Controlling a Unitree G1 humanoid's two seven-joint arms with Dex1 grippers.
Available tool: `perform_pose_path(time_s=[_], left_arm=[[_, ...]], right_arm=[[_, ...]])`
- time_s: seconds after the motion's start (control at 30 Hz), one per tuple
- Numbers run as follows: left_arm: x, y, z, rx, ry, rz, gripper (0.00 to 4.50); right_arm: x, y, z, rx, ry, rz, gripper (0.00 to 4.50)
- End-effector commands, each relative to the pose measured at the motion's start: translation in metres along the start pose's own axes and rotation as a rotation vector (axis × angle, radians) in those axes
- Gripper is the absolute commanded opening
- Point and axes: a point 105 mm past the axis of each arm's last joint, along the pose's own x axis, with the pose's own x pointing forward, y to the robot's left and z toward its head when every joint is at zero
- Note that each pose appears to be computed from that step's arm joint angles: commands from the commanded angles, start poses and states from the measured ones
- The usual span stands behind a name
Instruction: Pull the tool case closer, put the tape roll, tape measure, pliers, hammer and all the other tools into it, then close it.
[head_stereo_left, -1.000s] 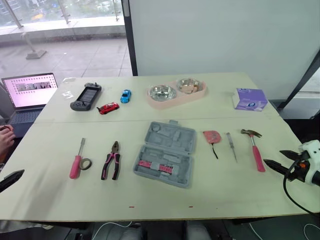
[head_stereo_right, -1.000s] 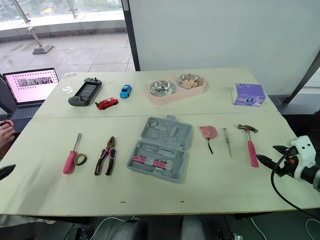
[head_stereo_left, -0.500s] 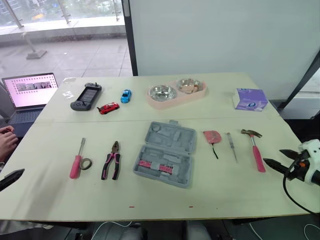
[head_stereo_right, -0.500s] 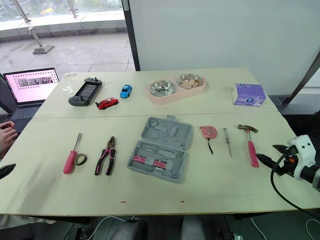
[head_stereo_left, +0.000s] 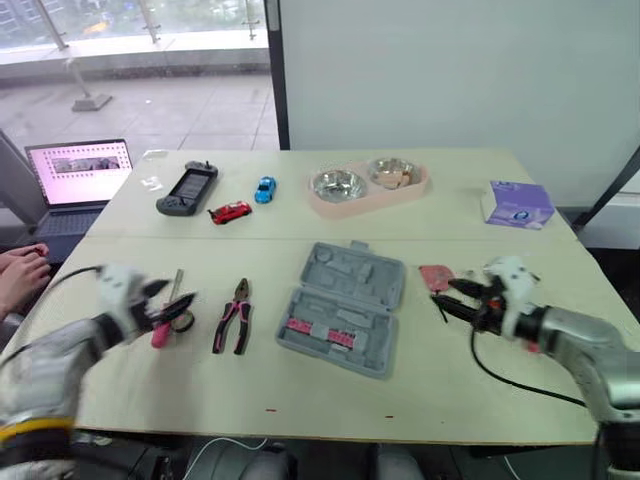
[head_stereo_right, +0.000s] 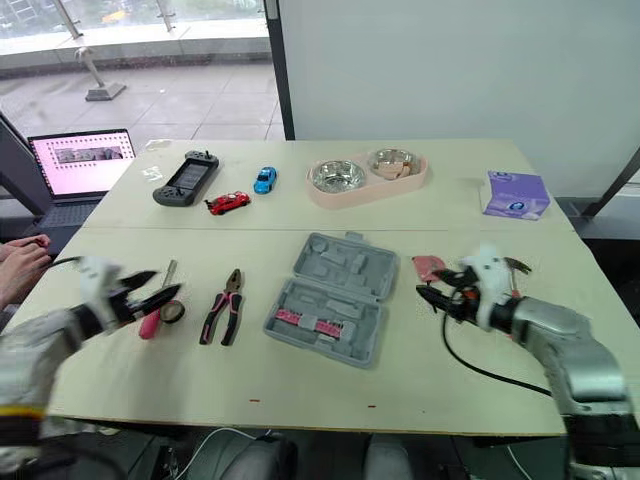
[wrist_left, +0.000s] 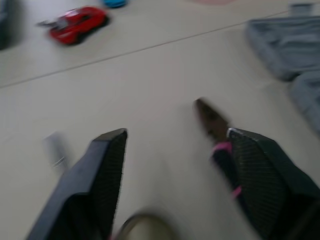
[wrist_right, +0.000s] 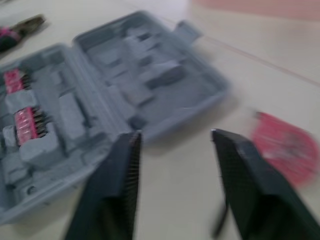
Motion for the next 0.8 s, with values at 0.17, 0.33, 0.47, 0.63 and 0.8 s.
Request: perform_pose_path(time_s=[0.17,0.33,0.47,0.63,0.8], left_arm=[[0.066,-0.005,0.001,0.172,0.123,-0.123,0.07],[0.090,-0.020,-0.006,0.184,0.182,-0.206,0.07],[0.101,-0.037,-0.016,0.173,0.220,-0.271,0.07],[0.111,-0.049,-0.028,0.220,0.269,-0.284,0.07],[0.117,-0.059,-0.037,0.257,0.301,-0.301,0.07]], right_arm=[[0.025,0.001,-0.017,-0.126,0.205,-0.015,0.00],[0.029,0.006,-0.028,-0.151,0.294,-0.005,0.00],[0.035,0.014,-0.031,-0.154,0.322,0.011,0.00],[0.044,0.023,-0.029,-0.175,0.330,0.036,0.00],[0.051,0.034,-0.022,-0.214,0.320,0.072,0.00]])
